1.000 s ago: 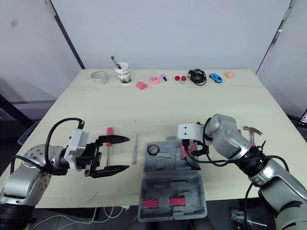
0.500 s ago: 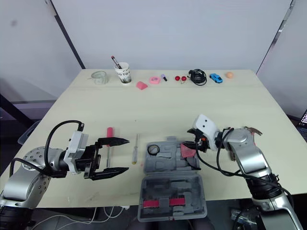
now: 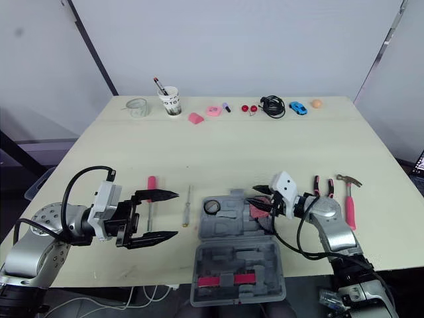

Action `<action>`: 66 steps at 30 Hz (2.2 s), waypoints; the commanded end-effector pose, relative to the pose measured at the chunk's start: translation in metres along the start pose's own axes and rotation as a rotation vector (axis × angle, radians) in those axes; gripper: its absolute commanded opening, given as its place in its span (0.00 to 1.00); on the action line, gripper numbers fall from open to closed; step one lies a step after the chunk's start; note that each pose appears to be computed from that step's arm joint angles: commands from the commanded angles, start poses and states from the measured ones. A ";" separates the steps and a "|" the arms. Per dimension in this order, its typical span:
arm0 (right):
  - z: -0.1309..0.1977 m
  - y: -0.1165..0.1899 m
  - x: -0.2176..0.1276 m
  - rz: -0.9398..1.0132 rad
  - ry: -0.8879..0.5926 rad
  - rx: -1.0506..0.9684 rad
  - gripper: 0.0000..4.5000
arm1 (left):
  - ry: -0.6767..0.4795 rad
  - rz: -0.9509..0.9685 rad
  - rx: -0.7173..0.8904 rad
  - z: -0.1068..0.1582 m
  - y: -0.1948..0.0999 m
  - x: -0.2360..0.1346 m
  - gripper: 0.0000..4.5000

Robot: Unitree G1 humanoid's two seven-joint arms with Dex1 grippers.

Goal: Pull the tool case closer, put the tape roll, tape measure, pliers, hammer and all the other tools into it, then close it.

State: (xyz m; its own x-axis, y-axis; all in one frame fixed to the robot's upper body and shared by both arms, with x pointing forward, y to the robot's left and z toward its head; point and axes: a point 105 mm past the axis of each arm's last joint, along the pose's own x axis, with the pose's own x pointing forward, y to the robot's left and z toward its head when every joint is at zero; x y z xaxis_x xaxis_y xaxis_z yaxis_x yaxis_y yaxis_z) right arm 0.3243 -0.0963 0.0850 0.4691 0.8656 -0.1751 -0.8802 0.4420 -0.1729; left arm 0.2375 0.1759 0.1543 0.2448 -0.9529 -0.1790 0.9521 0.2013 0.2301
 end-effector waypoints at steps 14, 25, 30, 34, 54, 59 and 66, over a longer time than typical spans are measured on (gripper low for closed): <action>-0.103 0.013 -0.005 0.013 0.330 0.132 0.44 | -0.004 0.016 0.034 0.009 0.002 -0.002 1.00; -0.034 -0.008 -0.004 -0.127 0.013 0.030 0.44 | -0.051 0.135 -0.026 0.004 0.008 -0.003 1.00; -0.002 -0.016 -0.032 -0.223 -0.112 0.005 0.44 | -0.079 0.285 -0.071 -0.003 0.015 -0.010 1.00; 0.004 -0.027 -0.064 -0.398 -0.168 0.052 0.44 | -0.049 0.438 -0.111 -0.020 0.020 -0.023 1.00; -0.063 0.030 -0.224 -0.876 0.045 0.239 0.98 | 0.082 0.951 -0.353 -0.095 -0.028 -0.111 1.00; -0.074 0.045 -0.251 -0.937 0.089 0.272 0.98 | 0.139 1.006 -0.380 -0.107 -0.047 -0.125 1.00; -0.078 0.051 -0.255 -0.925 0.103 0.279 0.98 | 0.132 0.999 -0.380 -0.104 -0.049 -0.121 1.00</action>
State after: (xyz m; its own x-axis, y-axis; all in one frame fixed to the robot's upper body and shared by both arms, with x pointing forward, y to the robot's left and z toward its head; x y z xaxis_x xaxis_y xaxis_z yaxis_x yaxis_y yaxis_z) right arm 0.1663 -0.3082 0.0371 0.9701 0.1370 -0.2004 -0.1451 0.9891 -0.0261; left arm 0.1789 0.3047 0.0531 0.9326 -0.2881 -0.2173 0.2917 0.9564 -0.0161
